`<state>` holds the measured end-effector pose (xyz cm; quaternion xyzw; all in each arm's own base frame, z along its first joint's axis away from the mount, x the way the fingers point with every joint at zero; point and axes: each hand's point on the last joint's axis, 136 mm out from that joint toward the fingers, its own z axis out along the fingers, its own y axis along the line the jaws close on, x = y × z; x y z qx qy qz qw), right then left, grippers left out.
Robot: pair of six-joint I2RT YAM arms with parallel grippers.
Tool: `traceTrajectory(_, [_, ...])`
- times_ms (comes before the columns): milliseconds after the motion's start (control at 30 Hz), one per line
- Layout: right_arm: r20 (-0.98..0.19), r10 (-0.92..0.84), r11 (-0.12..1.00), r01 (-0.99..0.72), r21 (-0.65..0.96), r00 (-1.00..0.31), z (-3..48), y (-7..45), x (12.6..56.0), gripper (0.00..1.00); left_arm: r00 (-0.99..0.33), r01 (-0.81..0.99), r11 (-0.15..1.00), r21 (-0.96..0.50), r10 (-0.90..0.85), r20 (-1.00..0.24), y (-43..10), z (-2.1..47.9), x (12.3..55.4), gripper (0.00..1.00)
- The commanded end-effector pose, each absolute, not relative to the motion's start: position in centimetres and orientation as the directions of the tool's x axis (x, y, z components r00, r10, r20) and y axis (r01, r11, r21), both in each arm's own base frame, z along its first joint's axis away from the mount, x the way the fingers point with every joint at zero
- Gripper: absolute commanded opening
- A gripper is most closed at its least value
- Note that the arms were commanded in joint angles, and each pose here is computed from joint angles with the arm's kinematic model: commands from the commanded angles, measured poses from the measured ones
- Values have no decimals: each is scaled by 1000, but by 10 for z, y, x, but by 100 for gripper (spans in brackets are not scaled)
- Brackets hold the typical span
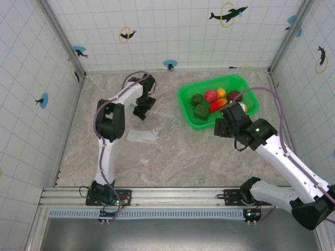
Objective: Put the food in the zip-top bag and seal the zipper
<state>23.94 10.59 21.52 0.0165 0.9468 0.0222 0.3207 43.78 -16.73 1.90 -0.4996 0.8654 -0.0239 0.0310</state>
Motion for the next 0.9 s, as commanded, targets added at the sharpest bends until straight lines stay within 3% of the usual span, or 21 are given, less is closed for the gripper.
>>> traceTrajectory(0, [-602,28,999,-3,50,-798,209,107,236,90,-494,-867,495,-60,-869,-40,-166,20,438,83])
traceTrajectory(100, [-611,21,999,-13,51,-792,208,107,237,90,-516,-856,517,-12,-856,-42,-165,9,425,79])
traceTrajectory(200, [-617,15,998,-30,62,-787,209,111,239,89,-533,-846,533,29,-844,-52,-161,0,413,69])
traceTrajectory(367, [-626,0,996,-59,72,-780,214,117,242,81,-596,-801,599,0,-797,-94,-163,14,417,52])
traceTrajectory(467, [-661,1,978,-137,157,-750,232,135,243,78,-657,-746,666,-20,-740,-147,-162,33,421,41])
traceTrajectory(567, [-704,10,954,-205,220,-710,251,147,244,65,-723,-669,741,-57,-667,-178,-162,49,423,26])
traceTrajectory(700, [-714,-32,922,-296,248,-699,264,163,244,38,-810,-539,835,-109,-550,-202,-179,68,410,19])
traceTrajectory(800, [-722,-34,909,-322,265,-691,270,170,248,28,-856,-448,884,-135,-468,-221,-185,86,400,15])
traceTrajectory(867, [-727,-9,899,-323,294,-686,274,174,251,28,-883,-387,908,-159,-415,-220,-194,92,389,11])
